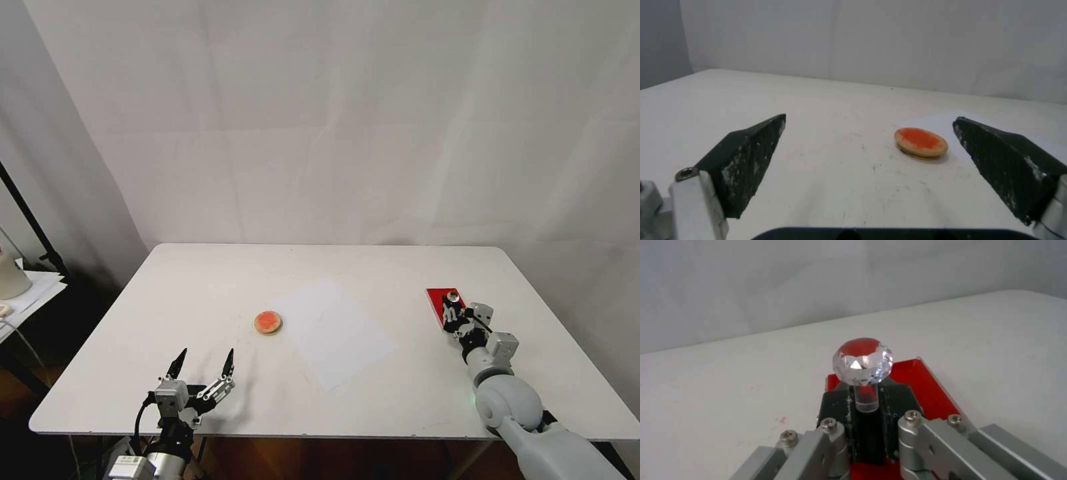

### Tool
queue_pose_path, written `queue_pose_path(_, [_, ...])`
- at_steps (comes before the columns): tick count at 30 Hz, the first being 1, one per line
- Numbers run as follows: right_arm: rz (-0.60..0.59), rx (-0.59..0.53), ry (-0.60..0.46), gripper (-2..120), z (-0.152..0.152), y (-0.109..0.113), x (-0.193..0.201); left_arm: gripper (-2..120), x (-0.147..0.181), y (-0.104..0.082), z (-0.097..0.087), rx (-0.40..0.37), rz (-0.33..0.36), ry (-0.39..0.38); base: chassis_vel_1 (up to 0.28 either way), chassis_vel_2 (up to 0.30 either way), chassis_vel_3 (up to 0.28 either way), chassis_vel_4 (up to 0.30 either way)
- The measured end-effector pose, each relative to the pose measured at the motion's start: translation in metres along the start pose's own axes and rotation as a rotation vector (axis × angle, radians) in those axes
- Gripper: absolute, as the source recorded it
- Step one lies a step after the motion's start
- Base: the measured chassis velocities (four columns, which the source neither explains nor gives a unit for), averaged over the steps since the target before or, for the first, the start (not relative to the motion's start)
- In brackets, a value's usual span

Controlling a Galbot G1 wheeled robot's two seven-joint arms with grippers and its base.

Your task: Pick up the stamp from the ink pad and place it onto another ink pad.

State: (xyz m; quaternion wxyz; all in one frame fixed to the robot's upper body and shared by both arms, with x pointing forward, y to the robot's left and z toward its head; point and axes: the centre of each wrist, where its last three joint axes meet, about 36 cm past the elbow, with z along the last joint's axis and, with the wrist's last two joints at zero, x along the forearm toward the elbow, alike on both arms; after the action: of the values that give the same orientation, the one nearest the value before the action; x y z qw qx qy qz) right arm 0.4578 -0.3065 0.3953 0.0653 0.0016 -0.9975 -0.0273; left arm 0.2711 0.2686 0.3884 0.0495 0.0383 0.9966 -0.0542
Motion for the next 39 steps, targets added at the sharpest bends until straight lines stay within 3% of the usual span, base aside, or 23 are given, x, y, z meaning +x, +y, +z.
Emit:
queue_pose_path(5, [-0.106, 0.011, -0.064, 10, -0.035, 0.008, 0.005, 100, 0.000, 0.000, 0.000, 0.000, 0.000, 0.000, 0.000, 0.000, 0.000, 0.000])
queue_pose_path(13, [-0.370, 0.070, -0.114, 10, -0.077, 0.058, 0.009, 100, 0.000, 0.000, 0.000, 0.000, 0.000, 0.000, 0.000, 0.000, 0.000, 0.000])
queue_pose_path(16, [-0.494, 0.109, -0.059, 10, -0.065, 0.090, 0.000, 100, 0.000, 0.000, 0.000, 0.000, 0.000, 0.000, 0.000, 0.000, 0.000, 0.000])
queue_pose_path(25, [-0.566, 0.133, 0.037, 10, -0.021, 0.143, -0.022, 100, 0.000, 0.000, 0.000, 0.000, 0.000, 0.000, 0.000, 0.000, 0.000, 0.000])
queue_pose_path(39, [-0.545, 0.140, 0.088, 10, 0.006, 0.142, -0.020, 100, 0.000, 0.000, 0.000, 0.000, 0.000, 0.000, 0.000, 0.000, 0.000, 0.000])
